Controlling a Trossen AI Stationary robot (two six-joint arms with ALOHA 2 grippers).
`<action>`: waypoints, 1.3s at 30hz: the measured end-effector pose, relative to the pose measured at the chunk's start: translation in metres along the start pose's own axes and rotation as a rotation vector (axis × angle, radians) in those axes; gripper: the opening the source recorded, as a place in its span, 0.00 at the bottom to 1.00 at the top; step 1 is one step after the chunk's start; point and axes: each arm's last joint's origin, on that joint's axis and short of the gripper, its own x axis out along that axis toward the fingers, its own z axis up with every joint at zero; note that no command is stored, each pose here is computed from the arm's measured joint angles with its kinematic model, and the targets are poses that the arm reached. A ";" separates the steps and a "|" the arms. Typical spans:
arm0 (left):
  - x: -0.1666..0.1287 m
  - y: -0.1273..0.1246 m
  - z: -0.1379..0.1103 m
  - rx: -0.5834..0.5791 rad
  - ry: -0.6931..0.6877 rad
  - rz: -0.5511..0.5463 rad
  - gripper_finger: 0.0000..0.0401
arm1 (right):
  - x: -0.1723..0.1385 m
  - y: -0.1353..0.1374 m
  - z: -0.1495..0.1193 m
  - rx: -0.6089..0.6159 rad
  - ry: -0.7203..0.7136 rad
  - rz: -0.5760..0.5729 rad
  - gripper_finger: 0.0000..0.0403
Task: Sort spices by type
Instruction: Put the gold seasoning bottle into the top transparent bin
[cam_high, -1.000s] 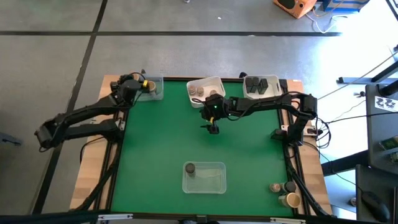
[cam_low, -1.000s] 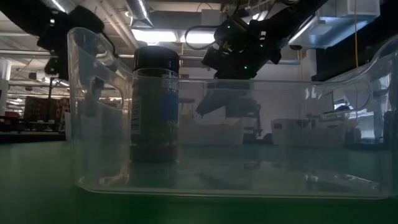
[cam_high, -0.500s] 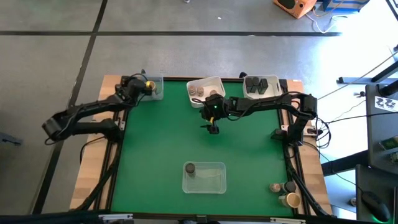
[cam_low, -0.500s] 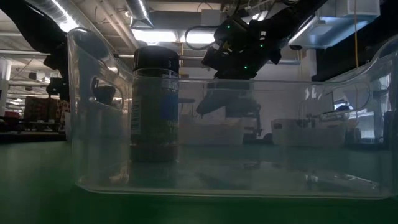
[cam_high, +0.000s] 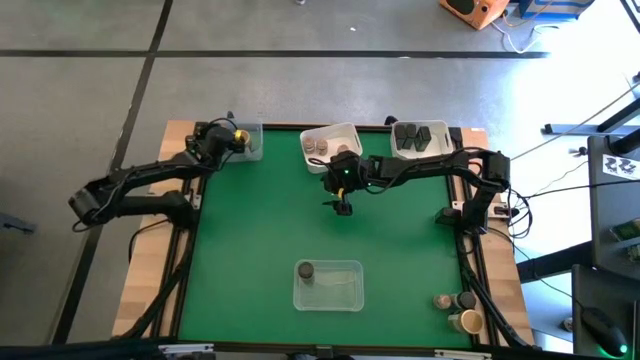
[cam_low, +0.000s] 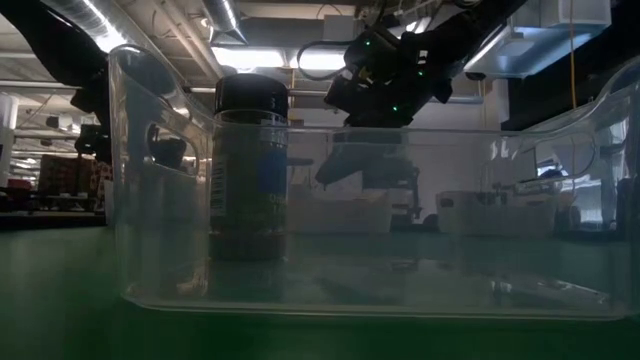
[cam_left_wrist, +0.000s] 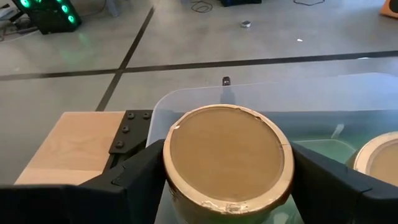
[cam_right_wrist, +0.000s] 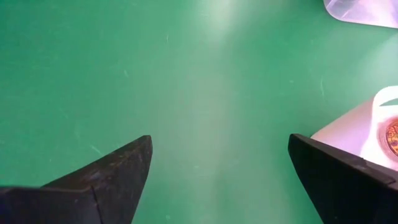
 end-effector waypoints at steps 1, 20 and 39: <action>0.000 0.000 0.000 0.000 0.001 -0.002 0.70 | 0.000 0.000 0.000 0.000 0.000 0.000 0.93; -0.023 0.013 0.017 -0.003 -0.064 -0.096 0.72 | 0.000 0.000 -0.001 0.008 0.012 0.004 0.93; -0.022 0.015 0.018 -0.012 -0.064 -0.075 0.77 | 0.000 0.001 -0.001 0.002 0.011 0.005 0.93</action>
